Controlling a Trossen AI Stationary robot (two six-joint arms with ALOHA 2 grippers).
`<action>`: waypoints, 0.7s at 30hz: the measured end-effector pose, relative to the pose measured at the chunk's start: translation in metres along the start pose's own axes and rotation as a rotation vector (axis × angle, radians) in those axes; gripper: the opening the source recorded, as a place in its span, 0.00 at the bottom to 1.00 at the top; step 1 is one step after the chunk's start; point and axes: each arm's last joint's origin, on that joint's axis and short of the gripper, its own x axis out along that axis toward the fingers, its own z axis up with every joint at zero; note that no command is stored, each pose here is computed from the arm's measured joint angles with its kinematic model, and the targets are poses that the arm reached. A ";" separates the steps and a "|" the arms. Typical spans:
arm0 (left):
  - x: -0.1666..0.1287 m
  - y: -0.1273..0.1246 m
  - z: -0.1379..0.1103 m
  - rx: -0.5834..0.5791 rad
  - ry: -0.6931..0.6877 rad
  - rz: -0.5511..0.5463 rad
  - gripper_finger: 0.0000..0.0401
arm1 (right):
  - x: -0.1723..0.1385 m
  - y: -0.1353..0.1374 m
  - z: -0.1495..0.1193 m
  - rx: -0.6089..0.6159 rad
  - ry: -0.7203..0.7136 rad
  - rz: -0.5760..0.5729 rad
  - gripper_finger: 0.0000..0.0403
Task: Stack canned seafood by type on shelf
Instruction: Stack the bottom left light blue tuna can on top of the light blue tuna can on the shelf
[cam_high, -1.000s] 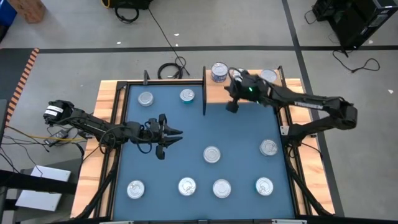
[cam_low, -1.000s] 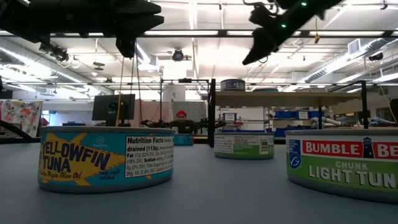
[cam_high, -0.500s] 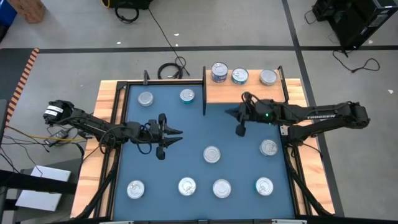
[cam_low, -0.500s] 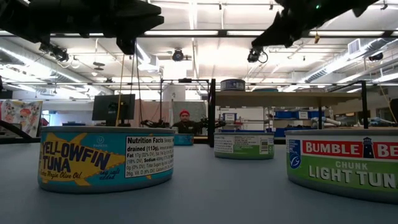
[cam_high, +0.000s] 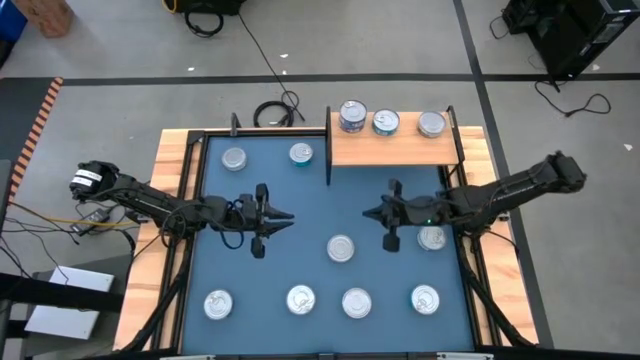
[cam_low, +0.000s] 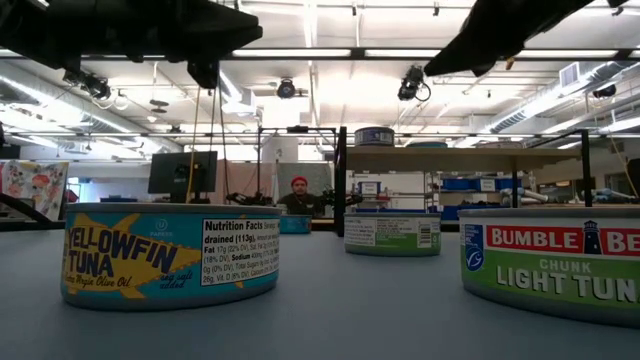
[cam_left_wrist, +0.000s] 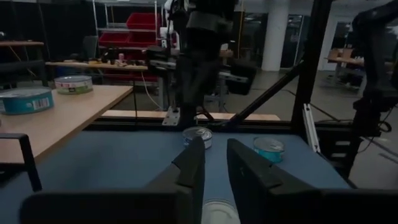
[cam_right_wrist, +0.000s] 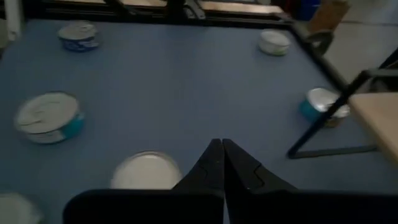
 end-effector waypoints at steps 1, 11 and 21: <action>0.000 0.000 0.000 0.004 0.002 -0.007 0.16 | 0.000 0.003 -0.001 0.009 0.003 0.011 0.01; 0.012 -0.009 0.005 0.151 0.199 -0.043 0.01 | 0.014 0.036 -0.010 0.042 0.014 0.057 0.01; 0.012 -0.036 0.013 0.257 0.473 -0.290 0.01 | 0.038 0.068 -0.023 0.088 0.014 0.113 0.01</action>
